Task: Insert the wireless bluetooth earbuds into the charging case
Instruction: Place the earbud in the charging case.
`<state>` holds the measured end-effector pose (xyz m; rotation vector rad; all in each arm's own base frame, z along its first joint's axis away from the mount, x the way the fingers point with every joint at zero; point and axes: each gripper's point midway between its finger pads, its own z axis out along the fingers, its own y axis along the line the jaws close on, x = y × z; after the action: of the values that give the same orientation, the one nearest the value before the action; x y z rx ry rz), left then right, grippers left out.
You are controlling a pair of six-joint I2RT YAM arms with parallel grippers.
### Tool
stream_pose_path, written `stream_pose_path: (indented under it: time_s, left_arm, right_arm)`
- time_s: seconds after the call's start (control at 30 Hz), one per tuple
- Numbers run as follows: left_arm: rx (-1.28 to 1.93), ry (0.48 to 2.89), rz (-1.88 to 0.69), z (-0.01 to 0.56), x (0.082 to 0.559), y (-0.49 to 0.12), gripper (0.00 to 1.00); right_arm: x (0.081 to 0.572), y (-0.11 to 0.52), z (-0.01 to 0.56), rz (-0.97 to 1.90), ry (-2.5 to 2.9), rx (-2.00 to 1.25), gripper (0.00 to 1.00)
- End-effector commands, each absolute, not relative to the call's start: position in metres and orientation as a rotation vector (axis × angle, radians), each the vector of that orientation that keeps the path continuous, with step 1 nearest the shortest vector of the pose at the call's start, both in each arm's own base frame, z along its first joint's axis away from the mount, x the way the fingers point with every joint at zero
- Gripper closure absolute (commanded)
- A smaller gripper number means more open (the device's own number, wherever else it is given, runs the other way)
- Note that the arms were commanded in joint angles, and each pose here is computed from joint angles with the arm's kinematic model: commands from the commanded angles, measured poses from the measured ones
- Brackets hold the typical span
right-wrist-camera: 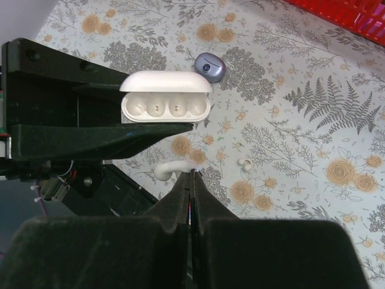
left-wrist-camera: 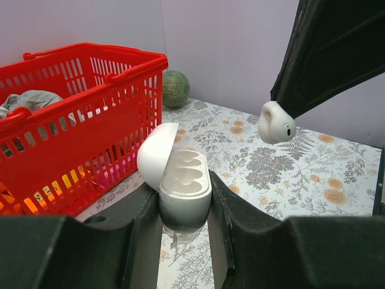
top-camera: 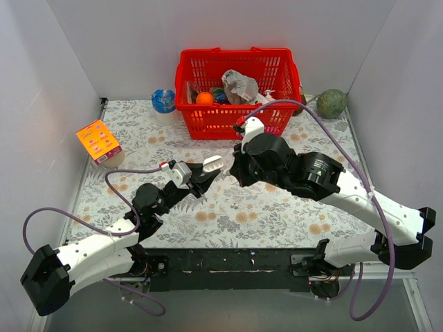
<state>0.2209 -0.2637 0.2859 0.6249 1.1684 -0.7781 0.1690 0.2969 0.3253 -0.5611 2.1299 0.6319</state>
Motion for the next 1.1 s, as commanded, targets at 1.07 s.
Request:
stream_pose_path:
  time_s: [1.07]
  left_arm:
    - [0.654, 1.141, -0.775, 0.289, 0.208, -0.269, 1.00]
  right_arm:
    - [0.190, 0.347, 0.329, 0.575, 2.045, -0.591, 0.99]
